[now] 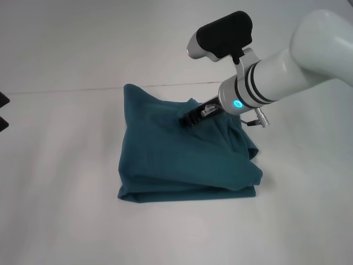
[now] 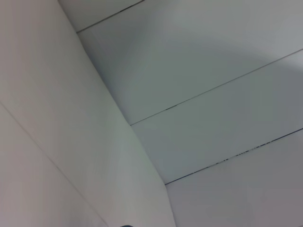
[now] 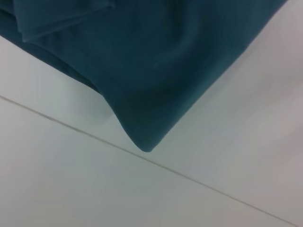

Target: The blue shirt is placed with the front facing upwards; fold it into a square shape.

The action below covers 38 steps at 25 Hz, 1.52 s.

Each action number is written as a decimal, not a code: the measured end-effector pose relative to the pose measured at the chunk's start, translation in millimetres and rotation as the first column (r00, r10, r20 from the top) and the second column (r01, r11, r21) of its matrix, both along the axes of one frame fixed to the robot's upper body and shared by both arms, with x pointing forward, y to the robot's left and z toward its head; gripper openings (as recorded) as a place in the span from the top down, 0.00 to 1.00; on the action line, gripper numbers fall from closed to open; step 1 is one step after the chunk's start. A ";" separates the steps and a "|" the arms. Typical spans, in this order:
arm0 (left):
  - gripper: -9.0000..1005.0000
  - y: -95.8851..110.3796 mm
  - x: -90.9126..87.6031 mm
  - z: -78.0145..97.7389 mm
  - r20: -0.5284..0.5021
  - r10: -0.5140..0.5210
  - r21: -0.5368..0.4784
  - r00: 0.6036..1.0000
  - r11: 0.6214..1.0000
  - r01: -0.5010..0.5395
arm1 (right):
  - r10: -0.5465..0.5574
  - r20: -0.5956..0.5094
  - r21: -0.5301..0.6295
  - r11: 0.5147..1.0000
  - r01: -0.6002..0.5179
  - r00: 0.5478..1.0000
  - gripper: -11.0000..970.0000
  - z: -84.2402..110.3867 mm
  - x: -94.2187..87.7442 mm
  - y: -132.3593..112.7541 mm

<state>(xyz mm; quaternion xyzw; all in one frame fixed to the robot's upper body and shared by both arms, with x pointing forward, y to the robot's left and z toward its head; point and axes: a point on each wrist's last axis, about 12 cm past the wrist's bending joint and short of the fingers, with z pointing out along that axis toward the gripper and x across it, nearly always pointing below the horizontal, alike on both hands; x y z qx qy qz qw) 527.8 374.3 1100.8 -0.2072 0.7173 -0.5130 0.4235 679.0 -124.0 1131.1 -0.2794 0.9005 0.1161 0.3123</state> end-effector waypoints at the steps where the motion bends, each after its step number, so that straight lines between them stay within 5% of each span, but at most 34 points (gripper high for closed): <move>1: 0.20 -0.2 0.1 -0.2 0.000 0.001 0.000 1.000 1.000 -0.001 | 0.000 0.001 0.002 1.000 0.000 1.000 0.62 -0.1 0.0 0.6; 21: 0.20 -16.0 11.7 -5.3 -0.004 -0.027 -0.009 1.000 1.000 0.027 | -0.016 -0.024 -0.020 1.000 0.015 1.000 0.68 -10.2 -3.8 -4.9; 26: 0.20 -16.0 11.8 -5.7 -0.006 -0.026 -0.008 1.000 1.000 0.026 | -0.030 -0.023 -0.009 1.000 0.030 0.999 0.91 -8.1 -2.7 -6.1; 38: 0.20 -15.2 10.6 -6.1 -0.006 -0.024 -0.011 1.000 1.000 0.024 | -0.071 0.003 0.051 0.996 0.071 0.997 0.97 14.8 -3.6 -24.2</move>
